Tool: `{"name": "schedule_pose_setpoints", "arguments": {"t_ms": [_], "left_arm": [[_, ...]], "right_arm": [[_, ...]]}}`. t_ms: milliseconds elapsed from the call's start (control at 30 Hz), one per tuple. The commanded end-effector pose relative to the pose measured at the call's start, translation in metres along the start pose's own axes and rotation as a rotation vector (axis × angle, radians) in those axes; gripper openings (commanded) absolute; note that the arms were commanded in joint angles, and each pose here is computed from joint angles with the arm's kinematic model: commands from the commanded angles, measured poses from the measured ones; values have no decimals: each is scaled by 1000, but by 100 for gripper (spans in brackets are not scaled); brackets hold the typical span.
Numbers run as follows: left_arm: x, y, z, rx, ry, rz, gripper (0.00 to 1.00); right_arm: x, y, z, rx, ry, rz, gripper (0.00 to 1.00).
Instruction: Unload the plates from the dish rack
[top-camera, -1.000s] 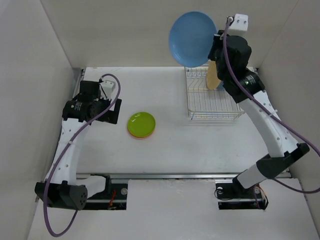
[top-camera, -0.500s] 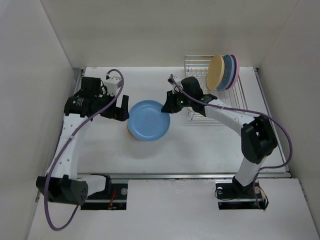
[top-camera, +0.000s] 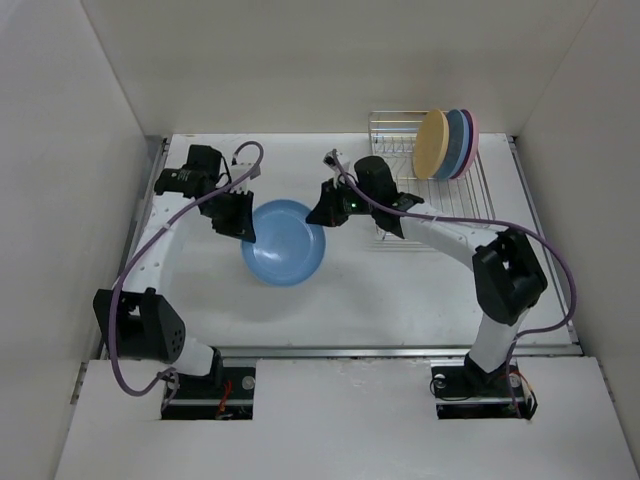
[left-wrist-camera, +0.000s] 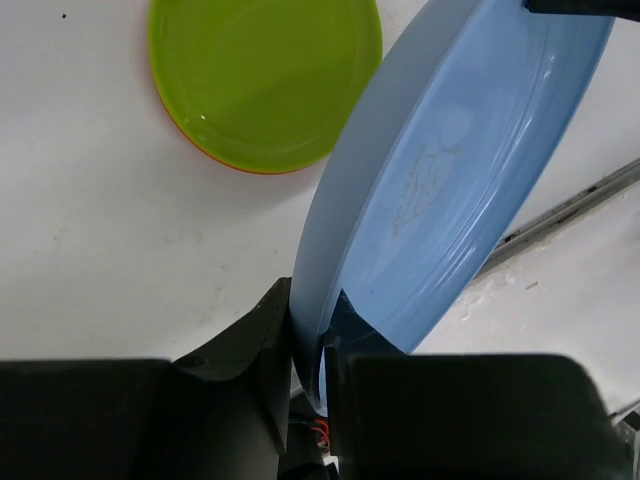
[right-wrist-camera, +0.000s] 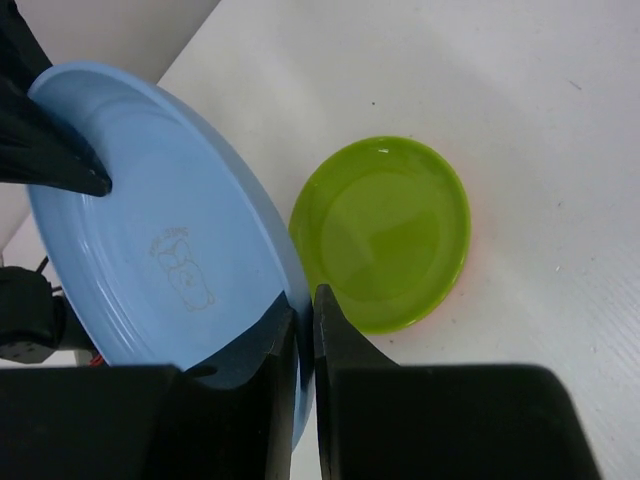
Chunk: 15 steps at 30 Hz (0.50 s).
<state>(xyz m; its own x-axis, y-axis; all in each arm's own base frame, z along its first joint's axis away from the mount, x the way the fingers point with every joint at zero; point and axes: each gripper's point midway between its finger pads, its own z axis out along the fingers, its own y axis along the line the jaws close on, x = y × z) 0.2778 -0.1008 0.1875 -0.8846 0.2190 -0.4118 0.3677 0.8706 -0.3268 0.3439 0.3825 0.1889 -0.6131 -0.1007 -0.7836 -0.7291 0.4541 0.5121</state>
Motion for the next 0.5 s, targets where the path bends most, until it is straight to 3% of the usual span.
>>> {"name": "schedule_pose_setpoints", "arguments": {"t_ms": [0,33,67,167,200,233,333,467], "left_arm": [[-17,8,-11,-55,-52,36,0],[-20,11,-11,-70,-50,36,0],[-20,14,-12,-74,-53,16,0],[-32,31,-20,-112,-95,-28,0],[-43,36,-28,-126,-140,-49,0],[-48,46,-30,-140,-159,-85,0],[-69,90,-49,-184,-282,-254,0],[-73,158,-41,-150,-331,-534,0]], "right_arm": [[-44,38,-4,-90,-113,-29,0],[-47,37,-5,-73,-112,-23,11],[-50,35,-6,-51,-114,-18,11],[-62,22,-9,54,-133,2,40],[-65,18,-10,85,-138,7,61],[-72,2,-17,164,-168,31,68],[-99,-24,-50,332,-266,92,82],[-121,-47,-98,492,-355,123,88]]}}
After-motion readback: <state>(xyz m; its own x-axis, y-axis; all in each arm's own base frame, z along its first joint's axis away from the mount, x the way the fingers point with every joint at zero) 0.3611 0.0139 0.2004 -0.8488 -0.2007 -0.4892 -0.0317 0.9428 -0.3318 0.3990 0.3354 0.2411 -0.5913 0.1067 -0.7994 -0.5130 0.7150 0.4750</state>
